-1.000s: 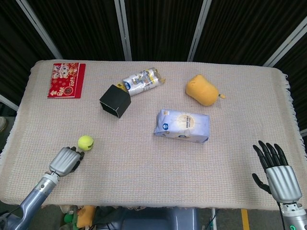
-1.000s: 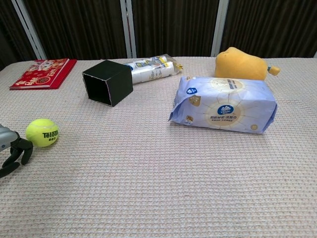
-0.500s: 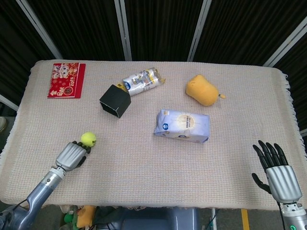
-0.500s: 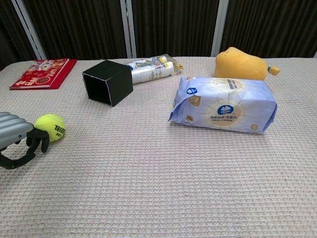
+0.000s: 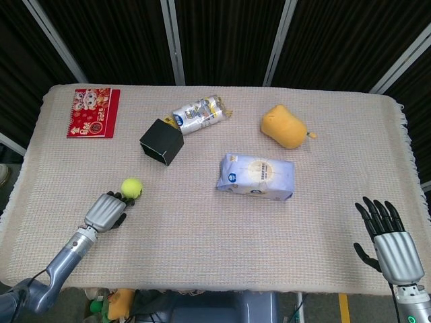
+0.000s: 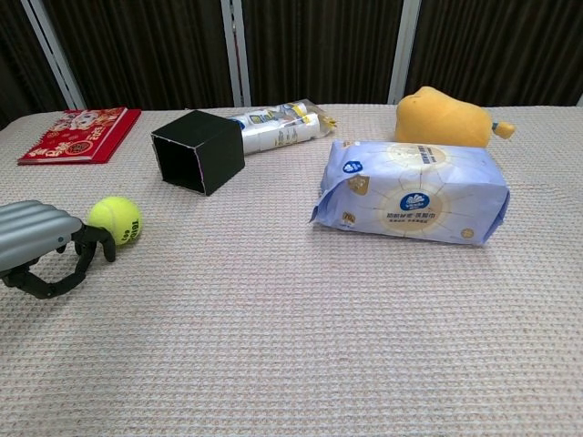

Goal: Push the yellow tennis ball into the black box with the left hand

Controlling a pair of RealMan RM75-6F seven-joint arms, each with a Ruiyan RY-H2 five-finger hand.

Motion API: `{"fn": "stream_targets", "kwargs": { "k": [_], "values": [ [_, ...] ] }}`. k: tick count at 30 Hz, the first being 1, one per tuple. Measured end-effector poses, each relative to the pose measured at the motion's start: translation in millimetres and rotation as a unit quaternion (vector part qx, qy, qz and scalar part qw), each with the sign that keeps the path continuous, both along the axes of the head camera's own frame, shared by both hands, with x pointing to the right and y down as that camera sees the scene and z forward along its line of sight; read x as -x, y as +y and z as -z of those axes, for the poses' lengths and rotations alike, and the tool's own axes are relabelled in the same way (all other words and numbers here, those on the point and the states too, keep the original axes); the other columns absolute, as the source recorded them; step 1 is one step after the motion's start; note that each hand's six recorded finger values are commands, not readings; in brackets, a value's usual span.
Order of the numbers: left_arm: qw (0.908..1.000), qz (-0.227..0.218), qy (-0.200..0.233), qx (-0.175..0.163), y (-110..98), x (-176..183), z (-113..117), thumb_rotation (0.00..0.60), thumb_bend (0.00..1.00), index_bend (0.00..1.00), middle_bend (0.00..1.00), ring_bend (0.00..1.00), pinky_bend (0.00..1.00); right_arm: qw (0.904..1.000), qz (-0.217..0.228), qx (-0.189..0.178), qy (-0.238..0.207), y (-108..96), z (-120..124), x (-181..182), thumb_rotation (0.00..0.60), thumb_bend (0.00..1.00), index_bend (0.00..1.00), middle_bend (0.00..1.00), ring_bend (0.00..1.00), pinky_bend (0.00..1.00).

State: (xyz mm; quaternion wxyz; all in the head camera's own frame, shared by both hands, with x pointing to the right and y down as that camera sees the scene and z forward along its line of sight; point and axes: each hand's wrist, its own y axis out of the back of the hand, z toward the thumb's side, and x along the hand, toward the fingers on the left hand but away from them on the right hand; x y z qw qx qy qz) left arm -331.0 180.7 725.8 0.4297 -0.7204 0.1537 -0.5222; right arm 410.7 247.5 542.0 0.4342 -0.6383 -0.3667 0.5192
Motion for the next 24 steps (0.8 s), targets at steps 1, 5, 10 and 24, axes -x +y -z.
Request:
{"fn": "stream_targets", "kwargs": {
  "k": [1,5,10,24],
  "values": [
    [1.0000,0.000,0.002,0.000,-1,-1,-1,0.600,0.46,0.31,0.42,0.32,0.36,1.0000,0.000,0.000,0.000,0,0,0,0.600,0.33,0.00,0.00,0.00,0.00],
    [0.9999,0.003,0.013,-0.003,-5,-7,-2,0.600,0.44,0.31,0.41,0.31,0.36,1.0000,0.001,0.002,0.001,0,-1,0,0.600,0.33,0.00,0.00,0.00,0.00],
    [0.9996,0.003,0.026,-0.008,-10,-15,-4,0.600,0.44,0.31,0.41,0.31,0.35,1.0000,0.001,0.004,0.001,0,-1,1,0.600,0.33,0.00,0.00,0.00,0.00],
    [0.9990,0.022,0.037,-0.014,-26,-28,-10,0.600,0.44,0.30,0.41,0.30,0.34,1.0000,-0.002,0.004,0.000,-2,-1,-1,0.600,0.33,0.00,0.00,0.00,0.00]
  ]
}}
